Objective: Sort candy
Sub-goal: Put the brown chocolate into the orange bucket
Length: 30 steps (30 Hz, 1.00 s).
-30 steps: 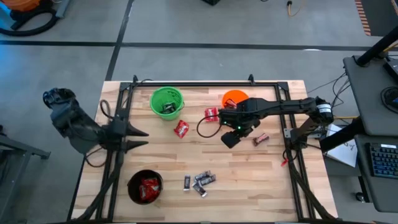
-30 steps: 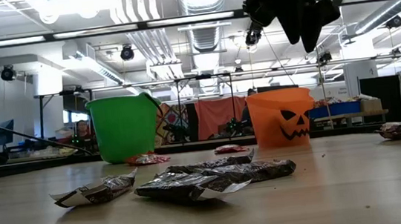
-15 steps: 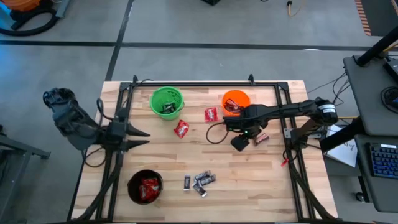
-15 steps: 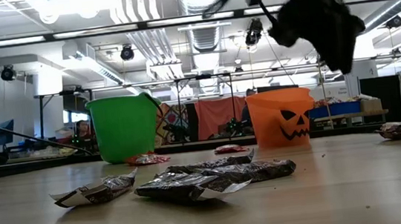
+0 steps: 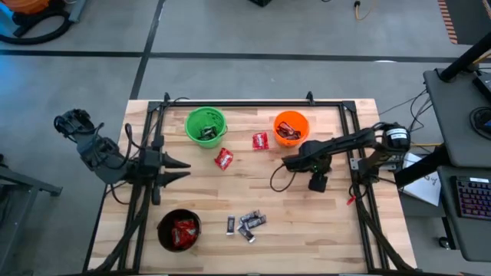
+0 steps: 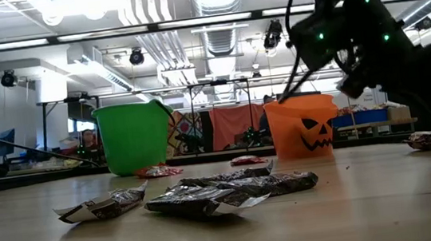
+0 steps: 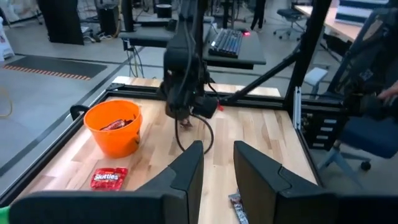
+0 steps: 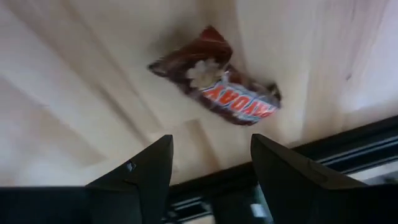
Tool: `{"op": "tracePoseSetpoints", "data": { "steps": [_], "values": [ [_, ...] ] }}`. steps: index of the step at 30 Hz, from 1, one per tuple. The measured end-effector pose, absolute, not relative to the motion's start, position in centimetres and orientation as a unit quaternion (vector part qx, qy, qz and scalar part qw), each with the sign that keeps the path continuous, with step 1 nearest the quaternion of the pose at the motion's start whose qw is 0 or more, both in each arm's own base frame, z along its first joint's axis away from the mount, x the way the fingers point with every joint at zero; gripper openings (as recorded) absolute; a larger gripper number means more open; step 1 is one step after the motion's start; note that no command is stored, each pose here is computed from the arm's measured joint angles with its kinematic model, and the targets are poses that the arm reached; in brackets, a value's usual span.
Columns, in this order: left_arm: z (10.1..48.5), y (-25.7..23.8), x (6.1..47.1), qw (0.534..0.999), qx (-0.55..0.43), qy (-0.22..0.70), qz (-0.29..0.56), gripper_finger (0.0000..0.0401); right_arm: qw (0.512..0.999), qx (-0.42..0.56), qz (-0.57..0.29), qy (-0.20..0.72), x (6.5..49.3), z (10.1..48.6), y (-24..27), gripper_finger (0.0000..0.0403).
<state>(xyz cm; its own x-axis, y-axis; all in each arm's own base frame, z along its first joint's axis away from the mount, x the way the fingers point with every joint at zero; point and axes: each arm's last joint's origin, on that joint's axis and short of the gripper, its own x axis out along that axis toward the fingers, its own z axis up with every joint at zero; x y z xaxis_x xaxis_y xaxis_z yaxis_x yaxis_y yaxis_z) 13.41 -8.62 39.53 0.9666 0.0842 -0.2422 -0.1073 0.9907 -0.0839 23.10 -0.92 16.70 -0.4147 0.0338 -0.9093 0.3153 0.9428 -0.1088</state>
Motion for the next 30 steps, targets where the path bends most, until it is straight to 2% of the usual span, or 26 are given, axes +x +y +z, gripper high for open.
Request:
{"op": "tracePoseSetpoints", "data": {
  "steps": [13, 16, 24, 30],
  "values": [
    [39.7, -7.7, 12.6, 0.991, -0.061, 0.096, 0.073, 0.0074, 0.528, 0.038, -0.075, 0.845, 24.2, 13.1, -1.1, 0.0205],
    [39.7, -7.7, 12.6, 0.991, -0.061, 0.097, 0.073, 0.0074, 0.529, 0.034, -0.067, 0.846, 24.4, 13.0, -1.1, 0.0181],
    [39.6, -7.7, 12.7, 0.99, -0.058, 0.094, 0.087, 0.0074, 0.549, 0.041, -0.067, 0.832, 25.3, 13.7, -1.1, 0.0068],
    [39.7, -7.6, 12.6, 0.99, -0.058, 0.093, 0.09, 0.0074, 0.575, 0.098, -0.054, 0.81, 26.8, 15.3, -0.9, 0.0048]
  ]
}}
